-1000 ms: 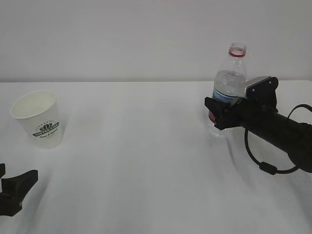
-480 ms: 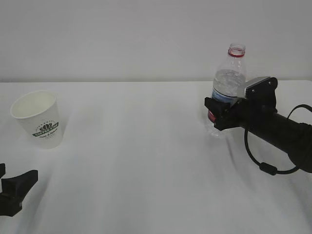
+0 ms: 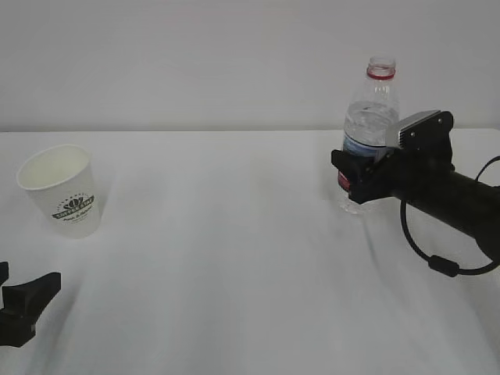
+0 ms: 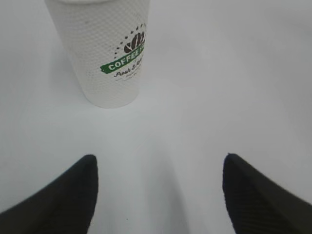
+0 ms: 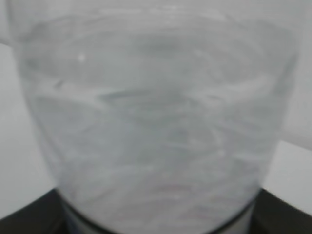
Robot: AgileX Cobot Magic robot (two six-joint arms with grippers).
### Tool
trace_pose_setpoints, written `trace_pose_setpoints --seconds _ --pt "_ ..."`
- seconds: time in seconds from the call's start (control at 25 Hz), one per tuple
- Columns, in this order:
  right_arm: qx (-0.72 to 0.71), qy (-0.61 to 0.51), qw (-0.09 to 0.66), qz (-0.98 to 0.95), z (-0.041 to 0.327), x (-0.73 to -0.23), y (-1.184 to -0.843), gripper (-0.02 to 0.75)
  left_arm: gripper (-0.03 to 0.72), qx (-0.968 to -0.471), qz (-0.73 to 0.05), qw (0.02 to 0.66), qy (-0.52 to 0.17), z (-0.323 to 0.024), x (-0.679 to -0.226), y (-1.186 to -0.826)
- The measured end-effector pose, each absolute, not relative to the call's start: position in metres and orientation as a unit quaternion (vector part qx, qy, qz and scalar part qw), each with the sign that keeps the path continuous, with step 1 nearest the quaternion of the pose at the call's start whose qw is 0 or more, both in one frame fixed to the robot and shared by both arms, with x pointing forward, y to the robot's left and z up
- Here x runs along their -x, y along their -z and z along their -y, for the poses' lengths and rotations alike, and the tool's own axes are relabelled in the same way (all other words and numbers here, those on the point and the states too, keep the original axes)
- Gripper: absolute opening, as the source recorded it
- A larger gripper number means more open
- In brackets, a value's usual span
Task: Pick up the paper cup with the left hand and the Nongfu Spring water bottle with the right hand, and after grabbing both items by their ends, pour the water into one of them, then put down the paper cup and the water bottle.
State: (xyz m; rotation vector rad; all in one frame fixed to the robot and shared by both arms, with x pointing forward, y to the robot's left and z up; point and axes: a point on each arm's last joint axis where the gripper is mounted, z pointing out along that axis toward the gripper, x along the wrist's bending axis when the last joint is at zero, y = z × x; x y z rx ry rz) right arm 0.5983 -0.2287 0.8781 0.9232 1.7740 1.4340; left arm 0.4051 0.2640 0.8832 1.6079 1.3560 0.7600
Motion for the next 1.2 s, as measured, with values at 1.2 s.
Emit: trace_pose_setpoints --seconds 1.2 --pt "-0.341 -0.551 0.334 -0.684 0.236 -0.497 -0.932 0.451 0.579 -0.648 -0.544 0.438 -0.305 -0.264 -0.405 -0.883"
